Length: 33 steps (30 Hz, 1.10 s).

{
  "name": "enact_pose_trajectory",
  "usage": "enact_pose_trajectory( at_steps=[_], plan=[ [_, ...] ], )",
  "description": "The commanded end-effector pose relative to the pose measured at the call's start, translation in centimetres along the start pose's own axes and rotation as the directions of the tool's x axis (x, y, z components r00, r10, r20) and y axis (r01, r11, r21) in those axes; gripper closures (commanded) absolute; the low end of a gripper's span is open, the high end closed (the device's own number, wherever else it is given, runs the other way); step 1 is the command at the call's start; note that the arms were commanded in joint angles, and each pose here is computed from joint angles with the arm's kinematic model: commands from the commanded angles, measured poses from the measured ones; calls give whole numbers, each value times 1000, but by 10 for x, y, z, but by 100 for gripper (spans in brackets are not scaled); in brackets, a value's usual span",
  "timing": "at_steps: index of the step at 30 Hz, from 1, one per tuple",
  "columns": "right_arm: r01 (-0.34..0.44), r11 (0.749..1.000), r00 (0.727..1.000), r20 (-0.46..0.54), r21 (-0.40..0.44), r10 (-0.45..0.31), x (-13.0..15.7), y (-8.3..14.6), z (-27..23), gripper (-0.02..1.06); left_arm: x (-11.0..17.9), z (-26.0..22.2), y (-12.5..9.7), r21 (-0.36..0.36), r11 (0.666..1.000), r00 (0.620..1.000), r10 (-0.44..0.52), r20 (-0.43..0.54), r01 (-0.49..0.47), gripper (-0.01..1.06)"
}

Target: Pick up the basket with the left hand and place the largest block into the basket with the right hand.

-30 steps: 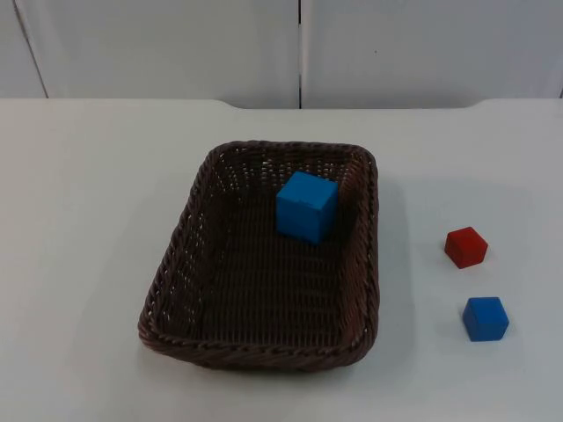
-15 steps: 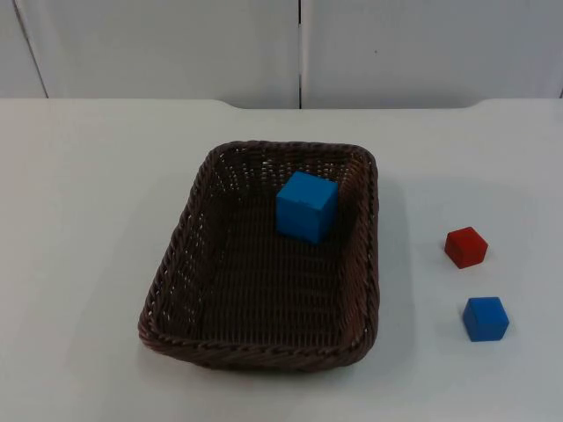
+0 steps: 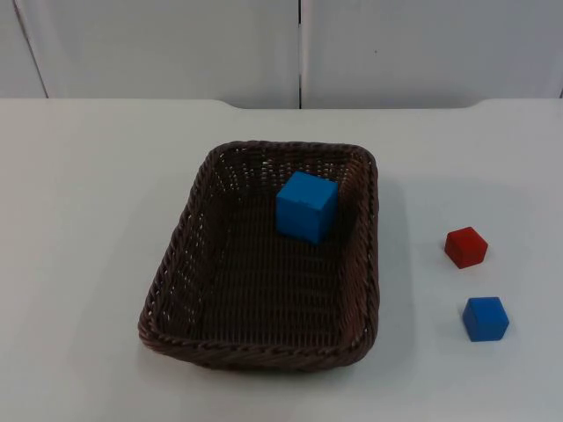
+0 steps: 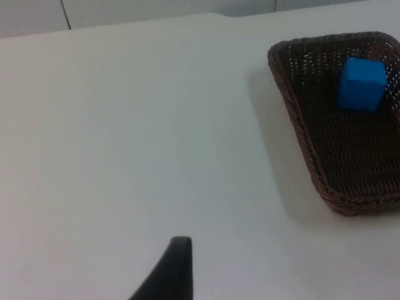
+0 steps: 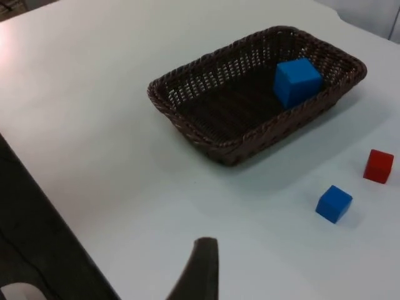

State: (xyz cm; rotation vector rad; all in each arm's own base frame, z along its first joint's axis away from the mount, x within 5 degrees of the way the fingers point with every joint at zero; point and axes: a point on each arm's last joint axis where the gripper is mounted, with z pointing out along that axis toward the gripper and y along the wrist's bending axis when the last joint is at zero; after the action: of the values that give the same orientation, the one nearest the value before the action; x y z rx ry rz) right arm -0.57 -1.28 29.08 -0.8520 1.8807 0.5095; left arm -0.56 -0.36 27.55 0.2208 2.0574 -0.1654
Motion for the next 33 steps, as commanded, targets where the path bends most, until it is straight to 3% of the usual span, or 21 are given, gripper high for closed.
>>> enact_pose_trajectory(
  at_steps=[1,18,20,24,33],
  plan=[
    [-1,1000,1000,13,-12,1,3,1,7,26,1,0,0,-2,1000,1000,-5,2,5,0],
    [6,1000,1000,-22,-25,-6,7,2,10,26,1,0,-1,9,1000,1000,-9,2,9,0],
    [6,1000,1000,-22,-25,-6,7,2,10,24,1,0,-1,9,1000,1000,-9,2,9,0],
    [6,1000,1000,-22,-25,-6,7,2,10,-1,1,0,-1,10,1000,1000,-9,2,9,0],
    [6,1000,1000,-22,-25,-6,7,2,10,-1,1,0,-1,10,1000,1000,-9,2,9,0]
  ],
)
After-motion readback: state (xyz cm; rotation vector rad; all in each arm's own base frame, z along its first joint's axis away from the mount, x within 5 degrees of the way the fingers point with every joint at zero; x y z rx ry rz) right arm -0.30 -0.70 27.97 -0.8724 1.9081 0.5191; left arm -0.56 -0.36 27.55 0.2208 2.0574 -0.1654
